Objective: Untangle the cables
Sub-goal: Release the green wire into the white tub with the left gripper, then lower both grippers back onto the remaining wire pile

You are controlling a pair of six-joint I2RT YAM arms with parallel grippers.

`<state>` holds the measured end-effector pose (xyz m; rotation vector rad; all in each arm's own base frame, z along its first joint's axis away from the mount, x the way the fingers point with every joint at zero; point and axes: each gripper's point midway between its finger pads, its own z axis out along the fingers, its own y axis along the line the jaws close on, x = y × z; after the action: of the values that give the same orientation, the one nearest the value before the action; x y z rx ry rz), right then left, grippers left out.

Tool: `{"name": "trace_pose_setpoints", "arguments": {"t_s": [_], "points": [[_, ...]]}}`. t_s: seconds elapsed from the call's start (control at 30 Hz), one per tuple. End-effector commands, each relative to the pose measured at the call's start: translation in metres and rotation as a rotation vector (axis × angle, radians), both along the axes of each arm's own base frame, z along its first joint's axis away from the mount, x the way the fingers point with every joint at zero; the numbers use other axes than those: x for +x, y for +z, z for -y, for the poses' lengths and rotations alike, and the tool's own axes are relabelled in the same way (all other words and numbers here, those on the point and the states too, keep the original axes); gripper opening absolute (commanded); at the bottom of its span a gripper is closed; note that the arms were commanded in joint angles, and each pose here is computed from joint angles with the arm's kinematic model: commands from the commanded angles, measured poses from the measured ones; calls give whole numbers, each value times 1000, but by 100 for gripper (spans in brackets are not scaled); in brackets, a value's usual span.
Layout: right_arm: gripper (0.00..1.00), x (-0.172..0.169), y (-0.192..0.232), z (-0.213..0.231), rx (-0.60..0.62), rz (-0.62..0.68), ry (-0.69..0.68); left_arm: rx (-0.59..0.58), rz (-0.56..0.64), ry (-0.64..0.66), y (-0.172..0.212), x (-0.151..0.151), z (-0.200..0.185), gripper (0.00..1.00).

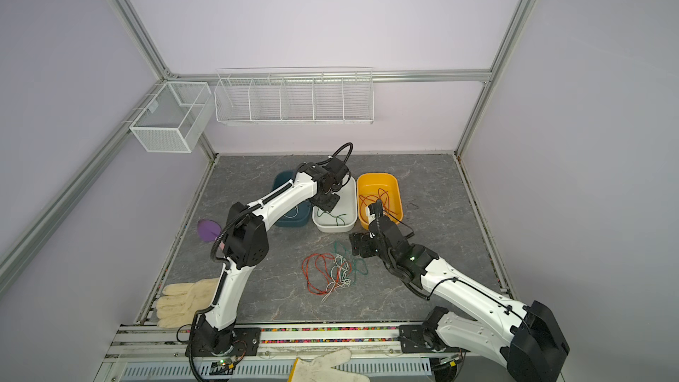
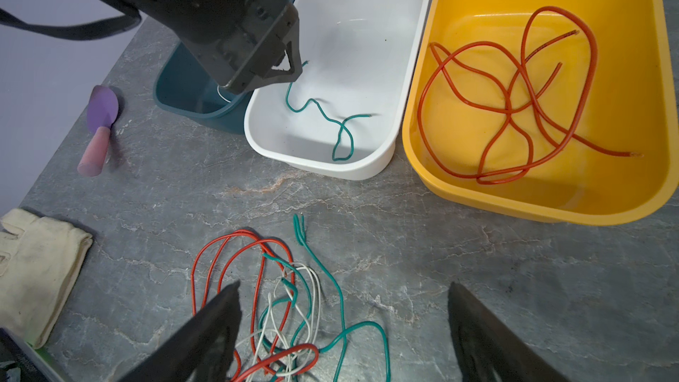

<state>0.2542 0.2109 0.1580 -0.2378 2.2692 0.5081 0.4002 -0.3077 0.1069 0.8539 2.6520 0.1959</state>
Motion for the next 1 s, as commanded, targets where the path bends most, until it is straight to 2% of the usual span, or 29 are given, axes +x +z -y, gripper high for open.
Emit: {"name": "trace_pose_setpoints", "arguments": {"t_s": [0.0, 0.17, 0.23, 0.27, 0.37, 0.4, 0.43, 0.5, 0.73, 0.9, 0.97], "points": [[89, 4, 8, -4, 11, 20, 13, -49, 97, 26, 55, -3, -7, 31], [89, 3, 3, -9, 14, 0, 37, -121, 219, 20, 96, -15, -10, 41], [89, 1, 2, -13, 21, -12, 50, -141, 266, 0, 108, -23, -9, 47], [89, 0, 1, -14, 27, -22, 55, -147, 285, -16, 113, -28, -8, 56], [89, -9, -2, -16, 54, -59, 74, -148, 338, -57, 125, -41, -7, 58], [89, -13, -1, -15, 68, -71, 78, -146, 354, -71, 128, -45, -7, 74], [89, -17, 1, -14, 87, -77, 80, -148, 371, -81, 132, -49, -8, 94], [89, -26, 6, -10, 131, -84, 78, -174, 405, -94, 139, -56, -10, 99], [89, -50, -6, 7, 143, -231, 9, -368, 542, -83, 165, -76, -25, 99], [90, -70, -28, 2, 221, -362, -3, -602, 692, -12, 191, -95, -46, 99], [92, -75, -31, 1, 243, -387, -8, -676, 717, -16, 197, -108, -55, 99]]}}
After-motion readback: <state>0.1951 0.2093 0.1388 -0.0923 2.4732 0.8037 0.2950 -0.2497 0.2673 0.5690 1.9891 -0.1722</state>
